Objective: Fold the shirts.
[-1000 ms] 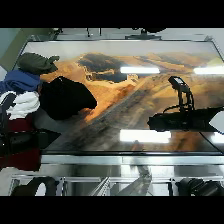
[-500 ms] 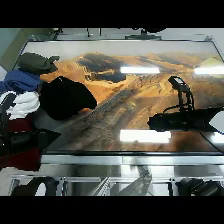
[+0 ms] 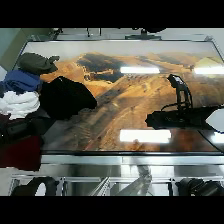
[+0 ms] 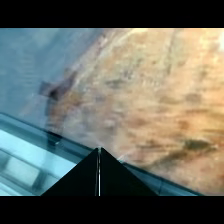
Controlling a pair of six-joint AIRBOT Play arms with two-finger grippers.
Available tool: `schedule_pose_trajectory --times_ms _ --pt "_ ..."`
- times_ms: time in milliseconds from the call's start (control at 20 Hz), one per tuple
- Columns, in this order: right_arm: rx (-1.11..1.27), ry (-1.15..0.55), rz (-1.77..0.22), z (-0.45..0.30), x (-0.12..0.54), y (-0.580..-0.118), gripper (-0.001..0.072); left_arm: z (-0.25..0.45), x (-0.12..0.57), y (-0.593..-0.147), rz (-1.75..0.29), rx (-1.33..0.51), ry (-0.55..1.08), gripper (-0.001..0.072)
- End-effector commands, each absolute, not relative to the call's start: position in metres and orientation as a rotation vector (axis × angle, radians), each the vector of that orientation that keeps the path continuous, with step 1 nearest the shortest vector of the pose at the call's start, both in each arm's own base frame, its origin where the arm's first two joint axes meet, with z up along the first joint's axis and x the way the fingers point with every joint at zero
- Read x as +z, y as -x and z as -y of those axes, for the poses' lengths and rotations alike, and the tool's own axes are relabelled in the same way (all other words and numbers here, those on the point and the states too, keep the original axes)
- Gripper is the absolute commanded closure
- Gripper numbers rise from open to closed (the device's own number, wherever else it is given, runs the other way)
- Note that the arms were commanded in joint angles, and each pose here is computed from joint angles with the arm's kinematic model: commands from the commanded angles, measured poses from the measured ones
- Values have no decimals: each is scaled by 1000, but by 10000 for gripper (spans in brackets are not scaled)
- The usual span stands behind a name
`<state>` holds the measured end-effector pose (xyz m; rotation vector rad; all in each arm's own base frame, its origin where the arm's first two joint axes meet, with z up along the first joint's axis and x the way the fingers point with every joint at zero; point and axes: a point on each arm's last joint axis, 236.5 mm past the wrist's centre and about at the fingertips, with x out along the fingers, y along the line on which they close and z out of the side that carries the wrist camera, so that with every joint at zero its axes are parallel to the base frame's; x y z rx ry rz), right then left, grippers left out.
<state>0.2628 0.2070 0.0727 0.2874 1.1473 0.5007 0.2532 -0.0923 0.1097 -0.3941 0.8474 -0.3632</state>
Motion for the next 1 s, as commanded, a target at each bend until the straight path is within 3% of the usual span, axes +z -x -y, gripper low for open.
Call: schedule_pose_trajectory --times_ms 0,50,100,150,200,250,550,850,900,950 --pt "477 -312 -1119 -212 63 -284 684 48 89 -294 -813 -222 289 681" --pt "458 -325 -1135 -212 55 -290 683 32 75 -303 -856 -174 280 493" --pt "432 -341 -1157 -210 46 -294 678 14 62 -314 -899 -124 291 227" --pt "410 -348 -1176 -206 38 -298 530 -4 52 -328 -923 -77 307 -13" --pt "390 -355 -1191 -202 32 -301 324 -22 42 -342 -939 -34 330 -8" --pt "371 -365 -1197 -196 28 -305 273 -38 27 -353 -981 0 365 -7" --pt "247 -430 -1228 -149 20 -317 272 -67 -102 -367 -1401 2 577 -7" --pt "229 -422 -1230 -142 18 -318 273 -16 -112 -404 -1473 -196 428 22" --pt "229 -422 -1230 -142 18 -318 275 -7 -105 -409 -1469 -223 401 227" --pt "229 -422 -1230 -142 18 -318 277 1 -96 -414 -1465 -249 382 585"
